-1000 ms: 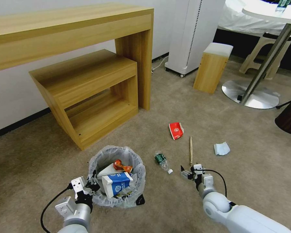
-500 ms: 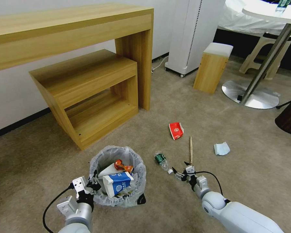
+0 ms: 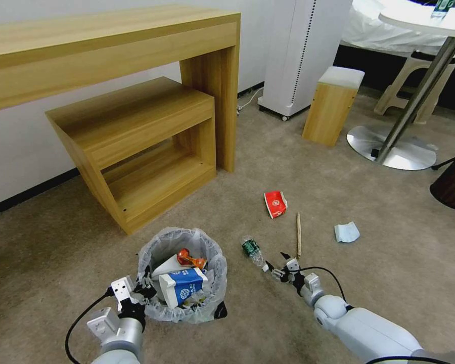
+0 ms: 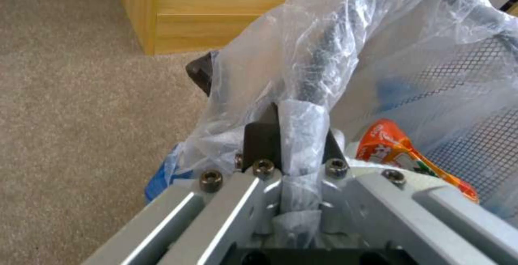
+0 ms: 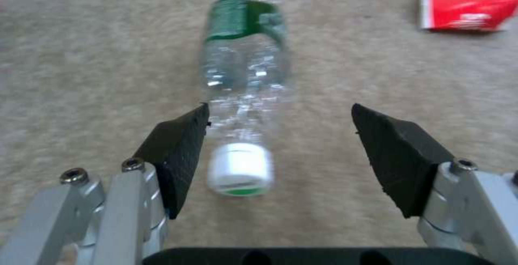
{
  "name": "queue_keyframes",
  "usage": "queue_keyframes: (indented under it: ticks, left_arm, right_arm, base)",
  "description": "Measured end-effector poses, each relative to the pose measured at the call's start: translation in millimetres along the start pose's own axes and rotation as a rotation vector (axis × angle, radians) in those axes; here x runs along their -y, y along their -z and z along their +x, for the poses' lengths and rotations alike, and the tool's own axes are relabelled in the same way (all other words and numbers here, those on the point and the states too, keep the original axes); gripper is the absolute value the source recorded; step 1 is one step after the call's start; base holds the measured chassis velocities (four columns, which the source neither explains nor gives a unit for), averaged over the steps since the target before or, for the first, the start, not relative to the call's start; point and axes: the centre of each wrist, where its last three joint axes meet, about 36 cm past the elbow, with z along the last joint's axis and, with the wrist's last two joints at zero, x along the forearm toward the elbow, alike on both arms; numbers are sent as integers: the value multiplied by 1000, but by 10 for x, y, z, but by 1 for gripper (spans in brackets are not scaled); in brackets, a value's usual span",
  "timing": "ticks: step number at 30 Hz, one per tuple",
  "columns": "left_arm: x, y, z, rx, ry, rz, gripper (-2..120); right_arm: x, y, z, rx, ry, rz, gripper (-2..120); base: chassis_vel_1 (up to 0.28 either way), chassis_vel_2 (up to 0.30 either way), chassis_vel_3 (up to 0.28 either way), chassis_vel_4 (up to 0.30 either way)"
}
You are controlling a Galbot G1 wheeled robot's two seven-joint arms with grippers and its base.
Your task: Pick up the trash bin and place the garbage on the floor into it.
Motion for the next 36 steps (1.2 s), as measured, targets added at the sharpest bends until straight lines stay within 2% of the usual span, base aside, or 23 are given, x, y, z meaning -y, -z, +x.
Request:
queue_keyframes:
  ticks: [5, 7, 11, 15, 17, 18, 22, 25, 27, 30, 36]
  left_arm:
    - [-10, -3, 1, 0, 3, -1, 1]
    - [-28, -5, -1, 1, 6, 0, 1]
    - [-46, -14, -8, -2, 9, 2, 1]
    - [-53, -30, -28, -5, 11, 4, 1]
    - [-41, -43, -49, -7, 9, 9, 1]
    - [-41, -43, -49, -7, 9, 9, 1]
    - [-51, -40, -57, -1, 14, 15, 1]
    - [-66, -49, -50, 1, 19, 16, 1]
    - [-65, -54, -49, 2, 20, 17, 1]
    - [-48, -58, -40, 5, 19, 23, 1]
    - [-27, -48, -36, 11, 15, 27, 1]
  right_arm:
    - [115, -261, -113, -45, -34, 39, 69]
    - [166, -537, -287, -100, -61, 67, 64]
    - [156, -715, -391, -120, -61, 93, 63]
    - [200, -864, -520, -88, 4, 138, 60]
    - [289, -976, -619, -50, 104, 175, 57]
    - [289, -976, -619, -50, 104, 175, 57]
    - [522, -1239, -842, -1, 233, 215, 51]
    - [618, -1298, -981, 13, 262, 228, 47]
    - [627, -1307, -1014, 10, 263, 233, 44]
    - [608, -1359, -1104, 6, 272, 244, 30]
    - [499, -1503, -1164, 2, 335, 248, 26]
  base:
    - [0, 0, 0, 0]
    - [0, 0, 0, 0]
    - [0, 0, 0, 0]
    - [0, 0, 0, 0]
    - [0, 0, 0, 0]
    - [0, 0, 0, 0]
    - [0, 0, 0, 0]
    - [0, 0, 0, 0]
    - [0, 0, 0, 0]
    - [0, 0, 0, 0]
    - [0, 0, 0, 0]
